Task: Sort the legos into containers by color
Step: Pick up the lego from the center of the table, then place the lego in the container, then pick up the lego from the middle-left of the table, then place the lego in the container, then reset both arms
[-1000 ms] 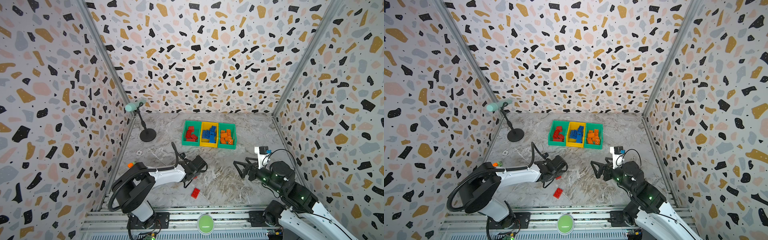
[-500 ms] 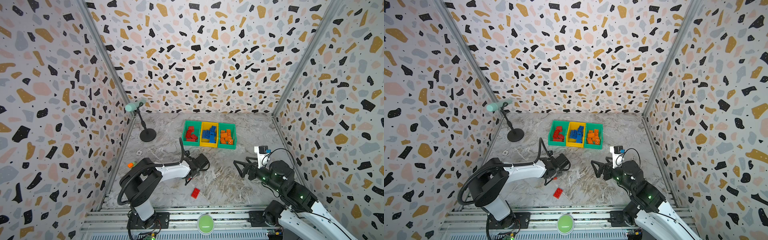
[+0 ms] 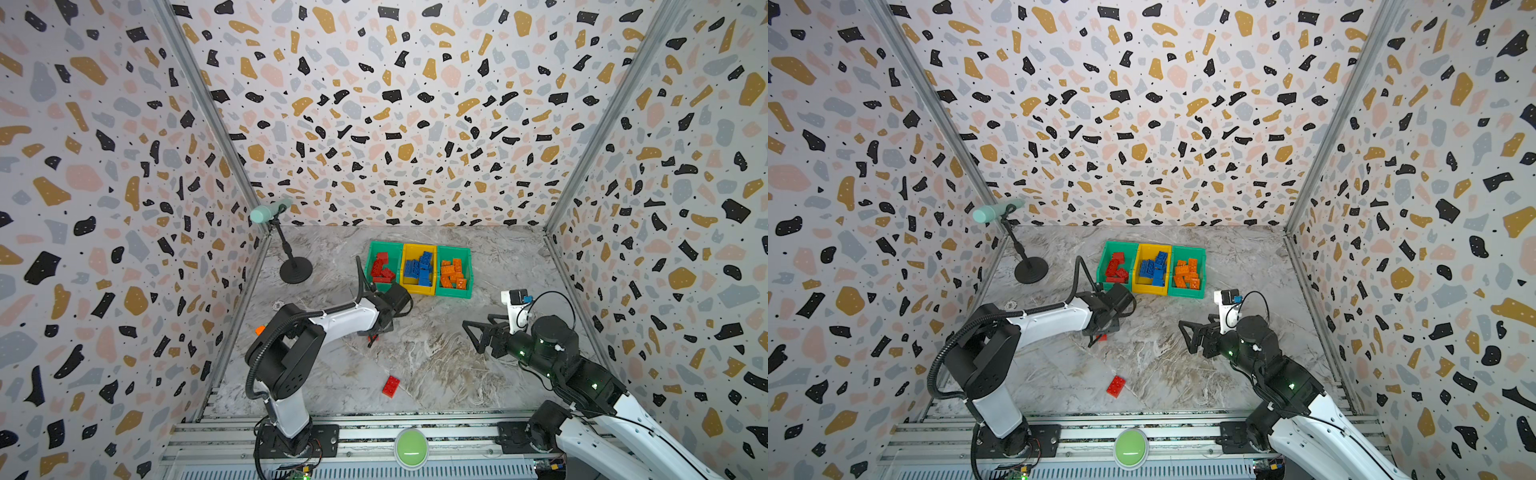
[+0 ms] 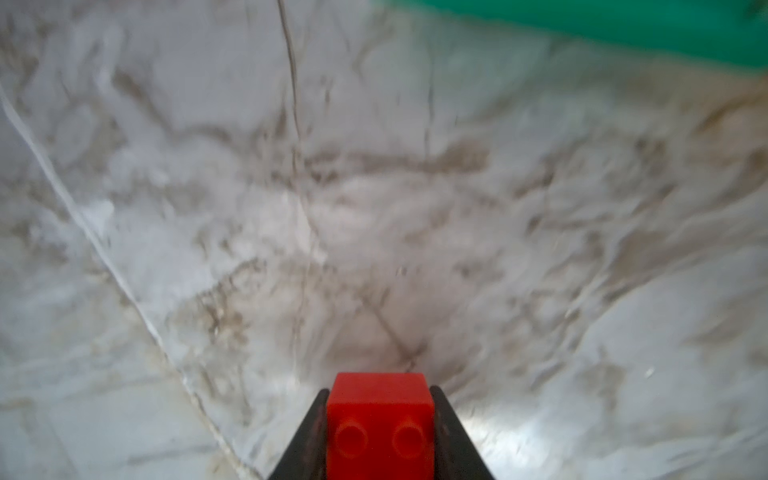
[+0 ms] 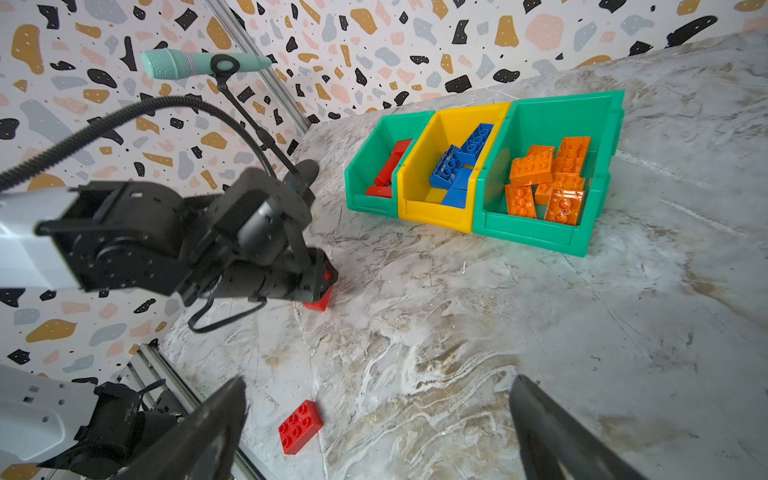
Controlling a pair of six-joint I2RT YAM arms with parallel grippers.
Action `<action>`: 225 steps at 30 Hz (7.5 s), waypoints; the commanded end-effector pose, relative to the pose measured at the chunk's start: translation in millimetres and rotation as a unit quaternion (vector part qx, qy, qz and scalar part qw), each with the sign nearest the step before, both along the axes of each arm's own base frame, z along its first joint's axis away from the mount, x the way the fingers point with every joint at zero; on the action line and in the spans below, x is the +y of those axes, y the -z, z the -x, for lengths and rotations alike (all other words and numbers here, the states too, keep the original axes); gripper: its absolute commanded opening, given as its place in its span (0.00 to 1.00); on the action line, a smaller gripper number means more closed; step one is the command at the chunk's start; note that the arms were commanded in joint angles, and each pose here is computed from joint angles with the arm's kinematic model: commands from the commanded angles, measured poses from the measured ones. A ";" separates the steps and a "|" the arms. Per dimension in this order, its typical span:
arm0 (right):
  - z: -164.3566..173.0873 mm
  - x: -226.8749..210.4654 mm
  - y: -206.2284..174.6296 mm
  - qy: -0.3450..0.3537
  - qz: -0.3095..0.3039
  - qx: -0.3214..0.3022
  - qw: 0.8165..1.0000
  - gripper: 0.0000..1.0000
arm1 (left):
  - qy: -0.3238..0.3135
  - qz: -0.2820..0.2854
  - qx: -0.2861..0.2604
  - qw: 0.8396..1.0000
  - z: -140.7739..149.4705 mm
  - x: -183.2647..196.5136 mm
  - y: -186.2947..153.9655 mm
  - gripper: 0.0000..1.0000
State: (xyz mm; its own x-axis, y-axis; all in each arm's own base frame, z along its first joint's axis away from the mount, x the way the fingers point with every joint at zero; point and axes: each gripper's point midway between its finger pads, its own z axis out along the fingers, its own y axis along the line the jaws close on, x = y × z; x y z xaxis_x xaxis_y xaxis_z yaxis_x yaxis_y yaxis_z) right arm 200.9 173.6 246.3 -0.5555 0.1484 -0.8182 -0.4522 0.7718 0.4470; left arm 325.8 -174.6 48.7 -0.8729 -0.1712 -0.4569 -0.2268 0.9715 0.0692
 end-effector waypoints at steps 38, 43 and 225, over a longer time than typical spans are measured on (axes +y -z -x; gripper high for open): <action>-23.3 31.0 -29.1 -0.027 0.005 0.017 0.999 0.99 | 0.086 0.092 -0.144 0.981 -59.9 -21.5 -123.5 0.72; -18.0 25.8 -18.6 -0.022 0.015 0.036 0.999 0.99 | 0.147 0.097 -0.114 0.978 29.9 -23.3 -96.3 0.72; -168.2 -161.9 124.3 0.282 0.222 -0.189 0.914 0.99 | -0.078 -0.155 -0.430 0.886 -22.1 220.2 -90.4 1.00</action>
State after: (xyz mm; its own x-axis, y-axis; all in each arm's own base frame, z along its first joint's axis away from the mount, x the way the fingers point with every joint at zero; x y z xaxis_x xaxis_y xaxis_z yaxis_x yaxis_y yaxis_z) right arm 365.2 12.1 114.7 -0.1734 -0.0599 -0.9830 0.0130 0.9979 -0.0631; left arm 345.4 44.7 126.5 -0.2080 0.0096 -0.9781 -0.4460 0.8890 0.1036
